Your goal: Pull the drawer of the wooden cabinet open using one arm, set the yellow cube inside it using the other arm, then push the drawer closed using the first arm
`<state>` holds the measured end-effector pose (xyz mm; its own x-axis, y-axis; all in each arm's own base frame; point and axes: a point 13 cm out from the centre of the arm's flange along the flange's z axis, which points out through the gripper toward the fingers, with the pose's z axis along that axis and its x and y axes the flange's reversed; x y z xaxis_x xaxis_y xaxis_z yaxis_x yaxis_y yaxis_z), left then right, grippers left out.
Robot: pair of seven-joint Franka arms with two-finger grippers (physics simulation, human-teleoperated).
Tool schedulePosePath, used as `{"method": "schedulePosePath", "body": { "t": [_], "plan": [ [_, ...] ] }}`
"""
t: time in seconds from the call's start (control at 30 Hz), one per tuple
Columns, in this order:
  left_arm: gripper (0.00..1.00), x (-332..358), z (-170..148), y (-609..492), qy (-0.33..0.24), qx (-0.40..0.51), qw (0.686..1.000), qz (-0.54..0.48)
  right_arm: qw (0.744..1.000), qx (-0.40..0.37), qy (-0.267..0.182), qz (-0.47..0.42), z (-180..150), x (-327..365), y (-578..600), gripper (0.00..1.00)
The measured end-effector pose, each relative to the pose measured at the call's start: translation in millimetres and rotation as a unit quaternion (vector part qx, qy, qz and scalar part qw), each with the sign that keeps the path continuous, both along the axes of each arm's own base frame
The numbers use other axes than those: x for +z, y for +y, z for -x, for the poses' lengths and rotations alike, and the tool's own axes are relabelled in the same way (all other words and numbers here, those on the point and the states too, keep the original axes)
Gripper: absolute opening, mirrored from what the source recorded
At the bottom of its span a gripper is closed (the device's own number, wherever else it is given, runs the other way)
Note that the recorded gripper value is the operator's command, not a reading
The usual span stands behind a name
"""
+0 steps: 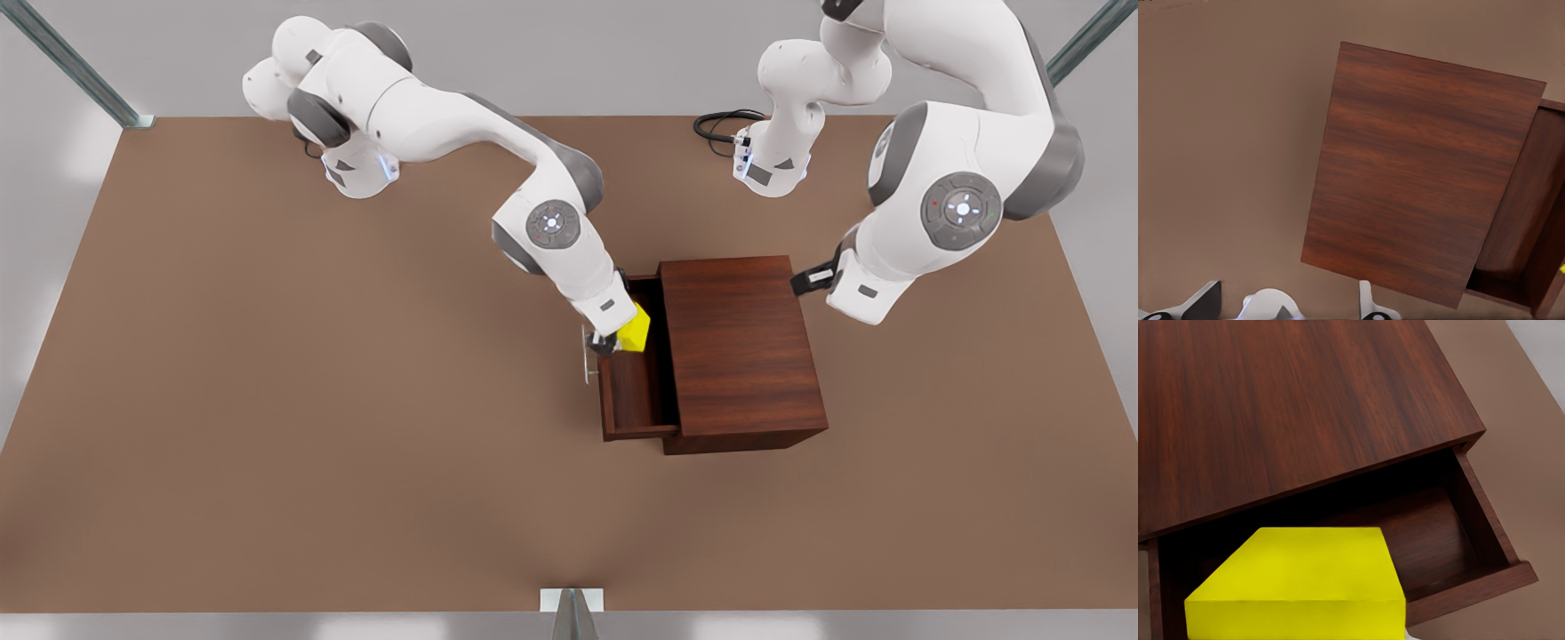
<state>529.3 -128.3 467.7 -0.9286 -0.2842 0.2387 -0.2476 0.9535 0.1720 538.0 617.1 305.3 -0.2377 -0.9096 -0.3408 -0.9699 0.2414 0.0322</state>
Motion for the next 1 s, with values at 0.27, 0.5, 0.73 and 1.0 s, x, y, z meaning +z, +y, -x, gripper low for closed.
{"method": "schedulePosePath", "body": {
  "t": [0.27, 0.5, 0.73, 1.0],
  "plan": [
    [1.0, -2.5, 3.9, 0.6, 0.016, -0.058, 0.998, 0.015, 1.0, 0.029, -0.007, -0.006, 9.0, -39.8, 18.9, 0.41],
    [1.0, -3.3, 3.8, 1.0, 0.021, -0.091, 0.995, 0.025, 0.999, 0.038, -0.014, -0.008, 10.7, -59.3, 26.9, 1.0],
    [1.0, -10.1, 0.7, -1.2, 0.026, -0.114, 0.993, 0.033, 1.0, 0.005, -0.026, 0.004, -27.3, -2.6, -29.2, 1.0],
    [1.0, -10.1, 1.0, -4.4, 0.027, -0.134, 0.99, 0.038, 0.89, -0.365, 0.109, 0.252, -116.9, 94.7, -540.2, 1.0]
  ]
}}
